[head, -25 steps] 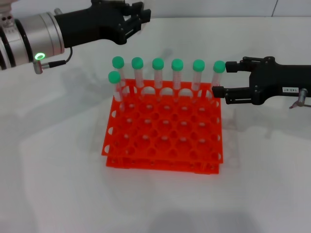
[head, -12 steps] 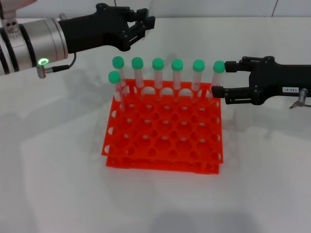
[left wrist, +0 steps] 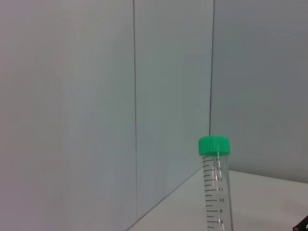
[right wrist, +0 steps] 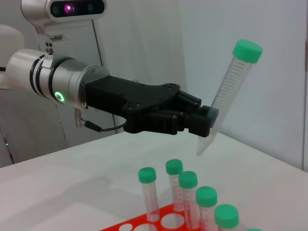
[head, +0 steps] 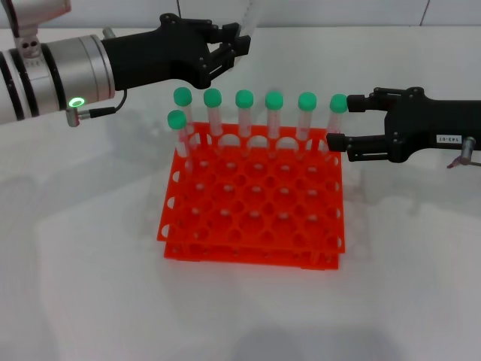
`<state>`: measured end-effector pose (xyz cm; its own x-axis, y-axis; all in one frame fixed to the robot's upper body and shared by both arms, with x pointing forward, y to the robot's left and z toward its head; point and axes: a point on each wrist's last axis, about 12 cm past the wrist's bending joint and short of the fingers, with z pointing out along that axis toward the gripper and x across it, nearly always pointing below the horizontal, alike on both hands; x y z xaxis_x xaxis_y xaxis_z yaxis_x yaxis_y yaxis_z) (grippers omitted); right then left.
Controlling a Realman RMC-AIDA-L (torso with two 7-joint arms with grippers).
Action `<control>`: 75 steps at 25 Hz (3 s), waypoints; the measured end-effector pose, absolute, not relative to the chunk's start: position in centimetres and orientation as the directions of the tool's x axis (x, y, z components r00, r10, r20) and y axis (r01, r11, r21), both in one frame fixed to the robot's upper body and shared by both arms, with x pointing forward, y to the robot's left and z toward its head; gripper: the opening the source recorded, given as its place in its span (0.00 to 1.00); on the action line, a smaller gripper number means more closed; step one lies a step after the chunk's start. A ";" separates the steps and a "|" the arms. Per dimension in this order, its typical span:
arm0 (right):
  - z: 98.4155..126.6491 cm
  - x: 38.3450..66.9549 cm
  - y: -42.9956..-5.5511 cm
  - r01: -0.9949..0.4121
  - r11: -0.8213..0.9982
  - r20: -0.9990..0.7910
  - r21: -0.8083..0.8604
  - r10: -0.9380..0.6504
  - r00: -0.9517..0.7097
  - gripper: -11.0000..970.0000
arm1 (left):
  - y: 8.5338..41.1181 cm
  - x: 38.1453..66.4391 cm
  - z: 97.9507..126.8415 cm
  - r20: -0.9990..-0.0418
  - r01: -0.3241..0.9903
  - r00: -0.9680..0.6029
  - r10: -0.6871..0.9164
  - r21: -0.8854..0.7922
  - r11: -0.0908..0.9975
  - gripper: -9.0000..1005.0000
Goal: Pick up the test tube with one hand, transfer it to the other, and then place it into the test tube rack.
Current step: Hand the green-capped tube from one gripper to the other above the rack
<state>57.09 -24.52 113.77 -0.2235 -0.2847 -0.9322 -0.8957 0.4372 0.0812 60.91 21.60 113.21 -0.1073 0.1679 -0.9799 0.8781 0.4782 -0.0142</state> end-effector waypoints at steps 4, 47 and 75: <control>113.8 57.1 -24.5 -0.896 0.437 -0.932 0.080 -0.285 -0.222 0.84 | 21.6 60.9 113.1 -0.980 0.879 -0.109 0.168 -0.016 0.477 0.20; 119.5 61.5 -20.8 -0.887 0.462 -0.989 0.020 -0.122 -0.086 0.84 | 20.9 60.6 112.9 -0.978 0.899 -0.091 0.187 0.000 0.437 0.20; 120.2 62.4 -19.0 -0.900 0.436 -0.990 0.015 -0.119 -0.074 0.68 | 21.0 60.6 112.9 -0.978 0.898 -0.093 0.189 -0.001 0.439 0.21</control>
<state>62.35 -19.02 120.24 -0.0740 -0.1190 -0.9901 -0.8998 0.4361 0.0149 60.55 20.97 112.87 -0.0933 0.1886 -0.9776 0.8984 0.4392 -0.0010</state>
